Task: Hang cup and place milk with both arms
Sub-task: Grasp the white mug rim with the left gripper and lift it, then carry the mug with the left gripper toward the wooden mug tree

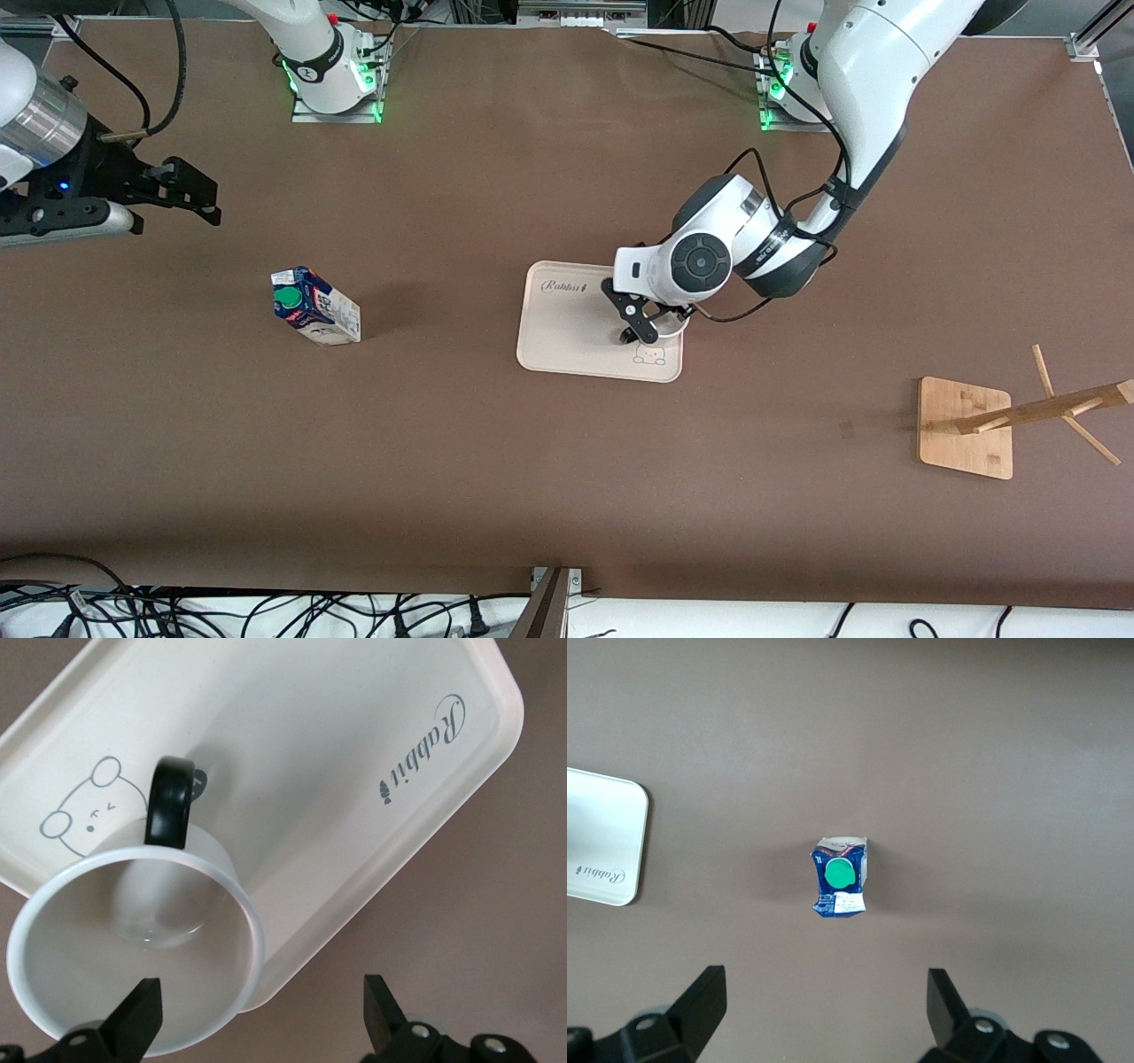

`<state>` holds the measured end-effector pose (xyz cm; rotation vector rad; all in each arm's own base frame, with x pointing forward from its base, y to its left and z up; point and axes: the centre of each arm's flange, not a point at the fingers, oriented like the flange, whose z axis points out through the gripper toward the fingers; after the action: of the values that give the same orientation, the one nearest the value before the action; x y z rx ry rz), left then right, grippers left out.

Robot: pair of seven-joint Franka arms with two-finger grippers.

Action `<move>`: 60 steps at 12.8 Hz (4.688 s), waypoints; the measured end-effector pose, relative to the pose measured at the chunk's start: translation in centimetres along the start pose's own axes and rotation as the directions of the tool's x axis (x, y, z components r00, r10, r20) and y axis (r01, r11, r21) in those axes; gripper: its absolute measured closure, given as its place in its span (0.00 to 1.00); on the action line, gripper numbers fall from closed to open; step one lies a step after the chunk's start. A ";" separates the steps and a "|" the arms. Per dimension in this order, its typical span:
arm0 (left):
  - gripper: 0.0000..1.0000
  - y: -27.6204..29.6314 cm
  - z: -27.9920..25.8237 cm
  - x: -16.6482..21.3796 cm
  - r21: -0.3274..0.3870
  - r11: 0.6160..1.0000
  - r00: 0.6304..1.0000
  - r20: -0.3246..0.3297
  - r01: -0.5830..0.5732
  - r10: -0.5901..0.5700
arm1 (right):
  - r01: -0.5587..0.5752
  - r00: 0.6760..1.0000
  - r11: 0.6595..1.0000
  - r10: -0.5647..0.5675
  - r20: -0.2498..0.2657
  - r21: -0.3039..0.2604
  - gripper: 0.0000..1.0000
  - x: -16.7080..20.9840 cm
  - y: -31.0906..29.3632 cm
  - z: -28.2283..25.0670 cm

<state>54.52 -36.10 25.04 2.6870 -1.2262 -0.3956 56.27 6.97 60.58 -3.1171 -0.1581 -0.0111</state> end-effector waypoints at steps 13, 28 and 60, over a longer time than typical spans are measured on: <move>0.53 -0.4 2.6 0.1 0.073 0.996 0.999 -0.008 -0.047 0.047 | -0.090 0.995 0.995 0.091 0.043 -0.036 0.00 2.3 -0.8 3.7; 0.93 -0.2 -11.2 -1.8 0.185 0.962 0.970 -0.177 0.201 -0.168 | -0.126 0.992 0.992 0.126 -0.010 -0.019 0.00 3.2 1.7 3.5; 0.93 -32.2 -28.6 -30.1 -0.267 0.592 0.431 -0.474 0.761 -0.768 | -0.127 0.992 0.992 0.126 -0.019 -0.018 0.00 3.3 1.6 3.2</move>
<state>67.32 8.71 49.31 2.8534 0.2411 0.3012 59.68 5.79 57.34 -3.1382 0.0402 -0.0380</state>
